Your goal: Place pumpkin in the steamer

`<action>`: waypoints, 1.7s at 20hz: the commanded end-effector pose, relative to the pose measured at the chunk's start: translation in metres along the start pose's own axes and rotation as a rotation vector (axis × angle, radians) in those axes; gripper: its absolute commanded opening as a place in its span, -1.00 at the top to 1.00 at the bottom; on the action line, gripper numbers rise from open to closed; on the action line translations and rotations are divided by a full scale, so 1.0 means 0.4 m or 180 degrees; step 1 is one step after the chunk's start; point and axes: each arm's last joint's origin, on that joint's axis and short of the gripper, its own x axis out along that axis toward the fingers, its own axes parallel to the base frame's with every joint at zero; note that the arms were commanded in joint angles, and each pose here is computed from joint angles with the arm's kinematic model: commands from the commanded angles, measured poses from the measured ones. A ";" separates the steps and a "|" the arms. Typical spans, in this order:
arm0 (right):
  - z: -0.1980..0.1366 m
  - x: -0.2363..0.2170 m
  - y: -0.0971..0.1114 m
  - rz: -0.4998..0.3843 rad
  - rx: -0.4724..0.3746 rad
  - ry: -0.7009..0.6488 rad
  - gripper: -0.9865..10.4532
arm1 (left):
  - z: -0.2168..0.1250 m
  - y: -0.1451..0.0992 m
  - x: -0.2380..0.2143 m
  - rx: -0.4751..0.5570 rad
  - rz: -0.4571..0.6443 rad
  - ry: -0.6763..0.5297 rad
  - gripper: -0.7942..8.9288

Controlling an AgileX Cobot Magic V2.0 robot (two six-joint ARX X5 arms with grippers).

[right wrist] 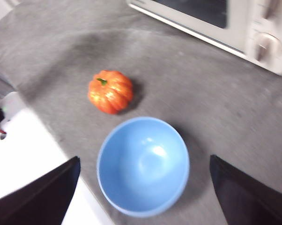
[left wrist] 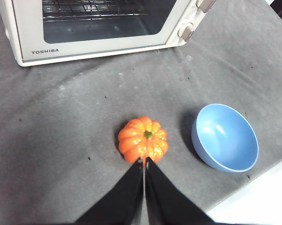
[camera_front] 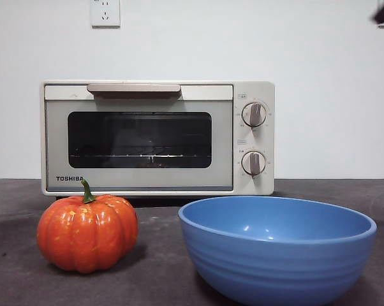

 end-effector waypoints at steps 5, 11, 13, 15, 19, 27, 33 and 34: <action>0.138 0.124 0.055 0.0346 -0.0424 0.0068 0.05 | 0.012 -0.006 -0.010 0.0065 -0.0011 -0.0077 0.81; 0.211 0.287 0.125 0.0531 -0.0783 0.0100 0.02 | 0.012 -0.006 -0.010 0.0063 -0.0011 -0.0073 0.81; 0.211 0.342 0.143 0.0539 -0.0870 0.0111 0.02 | 0.011 -0.006 -0.010 0.0062 -0.0011 -0.0071 0.81; 0.203 0.398 0.161 0.0520 -0.0971 0.0168 0.02 | 0.011 -0.006 -0.010 0.0062 -0.0011 -0.0070 0.81; 0.171 0.500 0.180 0.0435 -0.1058 0.0375 0.02 | 0.011 -0.006 -0.010 0.0061 -0.0011 -0.0064 0.81; 0.098 0.647 0.191 0.0258 -0.1173 0.0748 0.02 | 0.010 -0.006 -0.010 0.0059 -0.0013 -0.0058 0.81; 0.068 0.706 0.188 0.0043 -0.1231 0.0810 -0.05 | 0.010 -0.007 -0.010 0.0066 -0.0024 -0.0052 0.80; 0.064 0.711 0.185 -0.0023 -0.1239 0.0825 -0.05 | 0.010 -0.007 -0.009 0.0067 -0.0027 -0.0051 0.81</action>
